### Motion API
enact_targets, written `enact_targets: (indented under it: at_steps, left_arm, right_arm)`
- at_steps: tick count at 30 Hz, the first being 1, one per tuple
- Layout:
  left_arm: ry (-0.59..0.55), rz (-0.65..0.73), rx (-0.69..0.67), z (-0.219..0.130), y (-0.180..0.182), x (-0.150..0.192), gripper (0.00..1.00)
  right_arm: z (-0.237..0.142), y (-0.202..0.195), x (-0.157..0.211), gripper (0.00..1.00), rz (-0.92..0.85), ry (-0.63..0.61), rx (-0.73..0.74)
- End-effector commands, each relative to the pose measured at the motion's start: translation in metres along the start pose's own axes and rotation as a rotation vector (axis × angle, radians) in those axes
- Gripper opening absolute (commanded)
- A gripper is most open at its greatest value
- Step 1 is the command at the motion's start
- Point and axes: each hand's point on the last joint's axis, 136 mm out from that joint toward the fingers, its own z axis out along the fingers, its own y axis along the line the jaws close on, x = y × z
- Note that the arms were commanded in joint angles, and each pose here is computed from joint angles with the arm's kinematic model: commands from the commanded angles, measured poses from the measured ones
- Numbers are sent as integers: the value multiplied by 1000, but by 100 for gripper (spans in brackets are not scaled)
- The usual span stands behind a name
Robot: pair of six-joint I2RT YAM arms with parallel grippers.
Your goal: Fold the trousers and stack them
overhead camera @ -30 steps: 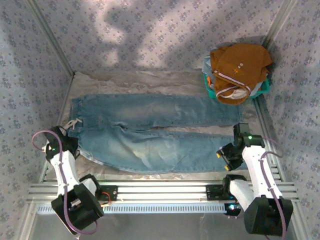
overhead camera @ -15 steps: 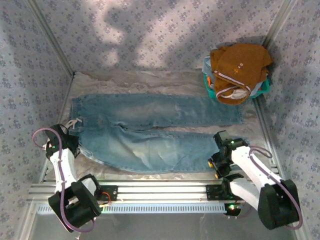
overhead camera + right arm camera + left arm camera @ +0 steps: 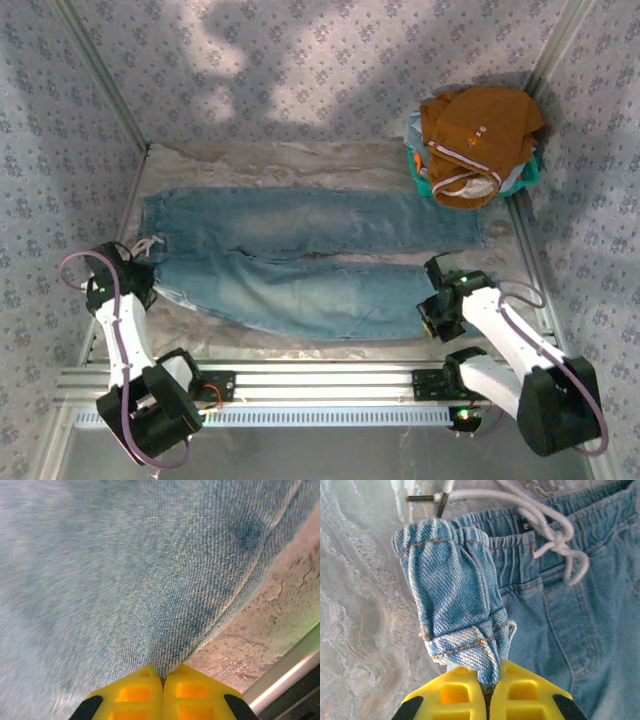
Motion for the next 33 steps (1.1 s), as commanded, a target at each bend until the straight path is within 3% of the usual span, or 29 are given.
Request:
enact_targets:
  at_steps: [1, 6, 9, 15, 22, 33]
  left_arm:
    - [-7, 36, 119, -27, -39, -10, 0]
    - [-63, 25, 214, -48, -81, -37, 0]
    - [-92, 80, 280, -65, -126, -49, 0]
    - [-143, 183, 306, -58, -210, -75, 0]
    - [-102, 288, 242, 5, -266, -81, 0]
    - [4, 410, 109, 101, -286, -68, 0]
  right_arm:
    - [-39, 5, -28, 0, -107, -152, -33]
    - [-90, 64, -66, 0, -234, -255, -174]
    - [-112, 107, -91, 0, -322, -306, -221]
    - [-128, 189, -128, 0, -510, -364, -222]
    - [-98, 252, -154, 0, -679, -332, -140]
    - [-57, 299, -182, 0, -771, -308, -48]
